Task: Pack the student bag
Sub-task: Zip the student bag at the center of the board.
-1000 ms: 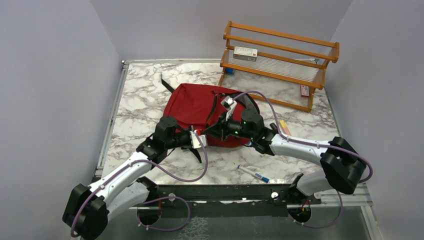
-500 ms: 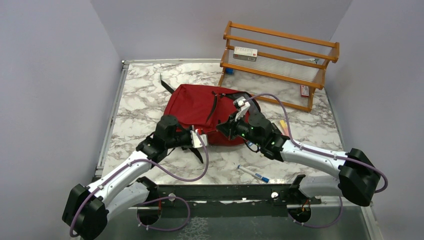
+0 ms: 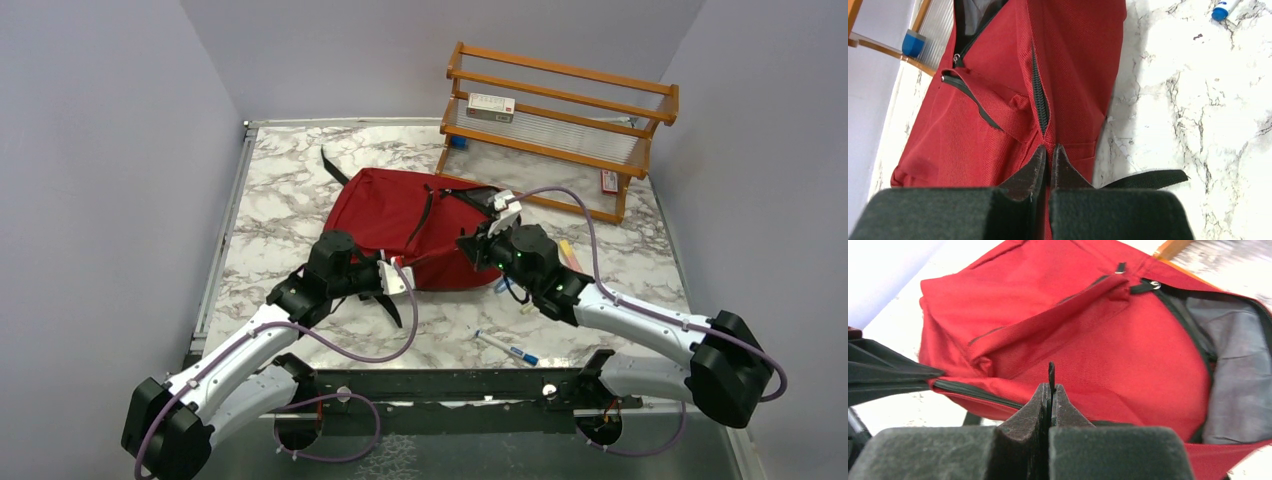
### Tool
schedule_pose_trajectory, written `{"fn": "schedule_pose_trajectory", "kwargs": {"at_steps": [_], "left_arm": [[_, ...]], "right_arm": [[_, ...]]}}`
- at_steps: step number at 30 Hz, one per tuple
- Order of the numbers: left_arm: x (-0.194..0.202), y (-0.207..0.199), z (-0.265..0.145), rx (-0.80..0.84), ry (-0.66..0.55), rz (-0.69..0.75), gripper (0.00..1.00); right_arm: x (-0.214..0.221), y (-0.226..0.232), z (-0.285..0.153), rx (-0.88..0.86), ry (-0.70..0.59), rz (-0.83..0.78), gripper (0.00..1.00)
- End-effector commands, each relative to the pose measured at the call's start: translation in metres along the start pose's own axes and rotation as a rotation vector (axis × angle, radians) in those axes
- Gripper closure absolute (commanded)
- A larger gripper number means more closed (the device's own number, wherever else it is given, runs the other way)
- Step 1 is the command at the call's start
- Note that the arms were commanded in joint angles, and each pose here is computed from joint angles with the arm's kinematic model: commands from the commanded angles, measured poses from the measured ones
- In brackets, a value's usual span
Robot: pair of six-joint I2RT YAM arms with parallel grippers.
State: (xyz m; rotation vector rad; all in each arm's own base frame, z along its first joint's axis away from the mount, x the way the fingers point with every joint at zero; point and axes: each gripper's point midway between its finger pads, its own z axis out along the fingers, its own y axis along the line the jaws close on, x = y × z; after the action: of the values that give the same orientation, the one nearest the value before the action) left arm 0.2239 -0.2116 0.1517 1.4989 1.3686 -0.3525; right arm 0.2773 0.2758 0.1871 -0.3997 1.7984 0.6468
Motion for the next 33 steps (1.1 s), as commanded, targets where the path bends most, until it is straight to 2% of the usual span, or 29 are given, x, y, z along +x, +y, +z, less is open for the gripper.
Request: {"fn": "schedule_pose_trajectory", "kwargs": {"at_steps": [1,11,18,22,23,25,30,33], "left_arm": [[0.023,0.003,-0.013,-0.034,0.140,-0.027,1.00],[0.045,0.016,-0.021,-0.117,0.275,-0.065,1.00],[0.062,0.031,-0.035,-0.235,0.376,-0.095,1.00],[0.066,0.042,-0.042,-0.324,0.396,-0.104,1.00],[0.064,0.043,-0.043,-0.329,0.384,-0.103,0.97],[0.057,0.045,-0.044,-0.345,0.344,-0.104,0.78],[0.015,0.030,-0.038,-0.238,0.130,-0.046,0.54],[-0.018,0.012,-0.035,-0.129,-0.036,-0.021,0.45]], "right_arm": [[-0.018,-0.047,-0.009,0.164,-0.082,-0.071,0.99],[-0.016,-0.103,-0.016,0.342,-0.106,-0.058,0.99],[-0.020,-0.114,-0.022,0.406,-0.090,-0.047,0.99],[-0.028,-0.076,-0.016,0.191,-0.093,-0.070,0.99],[-0.029,-0.061,-0.015,0.107,-0.091,-0.083,0.99],[-0.028,-0.031,-0.015,-0.067,-0.060,-0.112,0.99],[-0.010,0.033,-0.024,-0.461,0.060,-0.153,0.99],[0.001,0.055,-0.032,-0.611,0.117,-0.128,0.99]]}}
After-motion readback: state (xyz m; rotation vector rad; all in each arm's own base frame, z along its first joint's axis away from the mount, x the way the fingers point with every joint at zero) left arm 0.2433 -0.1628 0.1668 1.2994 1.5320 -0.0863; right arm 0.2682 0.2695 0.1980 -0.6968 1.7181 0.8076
